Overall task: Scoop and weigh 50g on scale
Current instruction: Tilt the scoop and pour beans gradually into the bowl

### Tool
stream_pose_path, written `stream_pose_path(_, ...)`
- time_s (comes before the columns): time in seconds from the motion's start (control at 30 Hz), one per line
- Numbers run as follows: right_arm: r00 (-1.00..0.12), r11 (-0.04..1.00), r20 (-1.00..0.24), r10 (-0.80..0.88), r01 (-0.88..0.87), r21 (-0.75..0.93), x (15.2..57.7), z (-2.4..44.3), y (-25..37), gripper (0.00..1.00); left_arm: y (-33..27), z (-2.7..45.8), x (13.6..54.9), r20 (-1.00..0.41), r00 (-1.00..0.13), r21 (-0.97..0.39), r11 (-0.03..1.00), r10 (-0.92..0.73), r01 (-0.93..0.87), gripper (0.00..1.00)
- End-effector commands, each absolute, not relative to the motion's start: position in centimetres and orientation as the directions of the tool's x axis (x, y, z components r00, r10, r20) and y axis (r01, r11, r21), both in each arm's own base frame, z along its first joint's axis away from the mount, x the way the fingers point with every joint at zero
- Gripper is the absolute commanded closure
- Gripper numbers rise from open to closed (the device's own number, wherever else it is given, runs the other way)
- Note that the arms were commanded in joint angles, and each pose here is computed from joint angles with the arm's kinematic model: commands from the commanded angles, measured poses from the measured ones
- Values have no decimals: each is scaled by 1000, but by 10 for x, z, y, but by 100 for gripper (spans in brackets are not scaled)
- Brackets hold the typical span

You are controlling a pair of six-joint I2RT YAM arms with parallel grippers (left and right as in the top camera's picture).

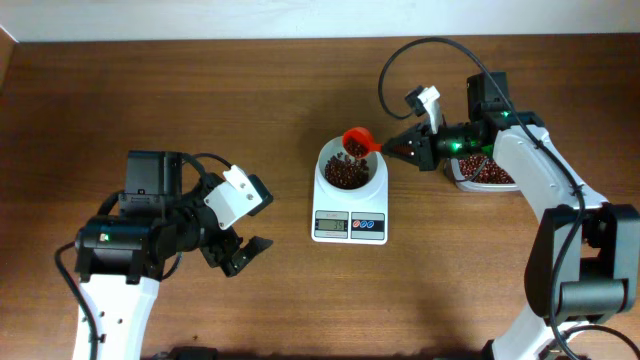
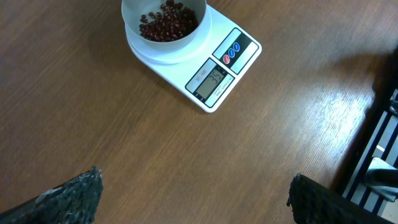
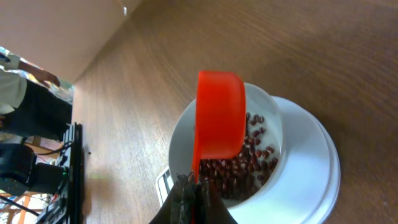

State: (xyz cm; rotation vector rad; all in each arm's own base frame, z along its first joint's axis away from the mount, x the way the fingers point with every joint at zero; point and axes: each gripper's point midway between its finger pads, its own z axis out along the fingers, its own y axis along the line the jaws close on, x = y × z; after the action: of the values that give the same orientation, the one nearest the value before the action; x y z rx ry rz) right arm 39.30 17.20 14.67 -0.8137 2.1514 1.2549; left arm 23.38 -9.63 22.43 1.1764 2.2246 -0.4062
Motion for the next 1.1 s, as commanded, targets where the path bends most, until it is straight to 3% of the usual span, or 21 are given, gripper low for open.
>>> stream_pose_path(0.0, -635, 300, -737, -231, -767, 567, 387, 157, 181, 96, -98, 229, 234, -636, -422, 9, 553, 646, 833, 1)
stream_pose_path(0.07, -708, 448, -657, -259, -691, 567, 398, 135, 169, 96, -98, 229, 234, -636, -422, 9, 553, 646, 833, 1)
stream_pose_path(0.13, -647, 316, -724, -240, -757, 572, 387, 153, 180, 96, -98, 229, 234, -636, -422, 9, 553, 646, 833, 1)
stream_pose_path(0.2, -714, 443, -651, -258, -686, 577, 395, 135, 169, 96, -98, 229, 234, -636, -422, 10, 553, 646, 833, 1)
stream_pose_path(0.23, -680, 339, -696, -230, -727, 597, 388, 151, 179, 96, -98, 229, 234, -636, -422, 9, 553, 646, 833, 1)
stream_pose_path(0.27, -635, 301, -736, -233, -767, 566, 387, 156, 181, 96, -98, 229, 234, -636, -422, 9, 553, 646, 833, 1)
stream_pose_path(0.3, -670, 388, -696, -258, -732, 560, 394, 143, 174, 96, -98, 229, 234, -636, -422, 9, 553, 646, 833, 1)
stream_pose_path(0.37, -646, 278, -734, -212, -760, 588, 386, 161, 183, 96, -98, 229, 234, -636, -422, 9, 553, 646, 833, 1)
stream_pose_path(0.47, -654, 337, -719, -236, -749, 571, 391, 152, 178, 96, -98, 229, 234, -636, -422, 9, 553, 646, 833, 1)
stream_pose_path(0.53, -665, 280, -720, -199, -743, 609, 386, 163, 183, 96, -98, 229, 234, -636, -422, 9, 553, 646, 833, 1)
stream_pose_path(0.6, -699, 403, -674, -237, -702, 586, 396, 143, 174, 96, -98, 229, 234, -636, -422, 9, 553, 646, 833, 1)
stream_pose_path(0.67, -678, 297, -708, -198, -730, 615, 388, 161, 183, 96, -98, 229, 234, -636, -422, 9, 553, 646, 833, 1)
stream_pose_path(0.7, -660, 329, -717, -224, -744, 582, 391, 155, 180, 96, -98, 229, 234, -636, -422, 9, 553, 646, 833, 1)
stream_pose_path(0.73, -692, 427, -676, -253, -707, 564, 398, 139, 172, 96, -98, 229, 234, -636, -422, 9, 553, 646, 833, 1)
stream_pose_path(0.8, -675, 314, -709, -205, -731, 606, 391, 158, 181, 96, -98, 229, 234, -636, -422, 9, 553, 646, 833, 1)
stream_pose_path(0.83, -655, 350, -717, -238, -746, 566, 394, 150, 178, 96, -98, 229, 234, -636, -422, 9, 553, 646, 833, 1)
stream_pose_path(0.87, -683, 466, -673, -284, -712, 525, 402, 130, 168, 96, -98, 229, 234, -636, -422, 9, 553, 646, 833, 1)
stream_pose_path(0.97, -665, 340, -713, -224, -739, 582, 393, 156, 182, 96, -98, 229, 234, -636, -422, 10, 553, 646, 833, 1)
stream_pose_path(1.0, -673, 422, -693, -259, -724, 546, 400, 142, 174, 96, -98, 229, 234, -636, -422, 9, 553, 646, 833, 1)
stream_pose_path(1.03, -687, 424, -684, -245, -710, 562, 400, 144, 175, 96, -98, 229, 234, -636, -422, 9, 553, 646, 833, 1)
stream_pose_path(1.07, -666, 314, -719, -201, -739, 596, 392, 167, 184, 96, -98, 229, 234, -636, -422, 9, 553, 646, 833, 1)
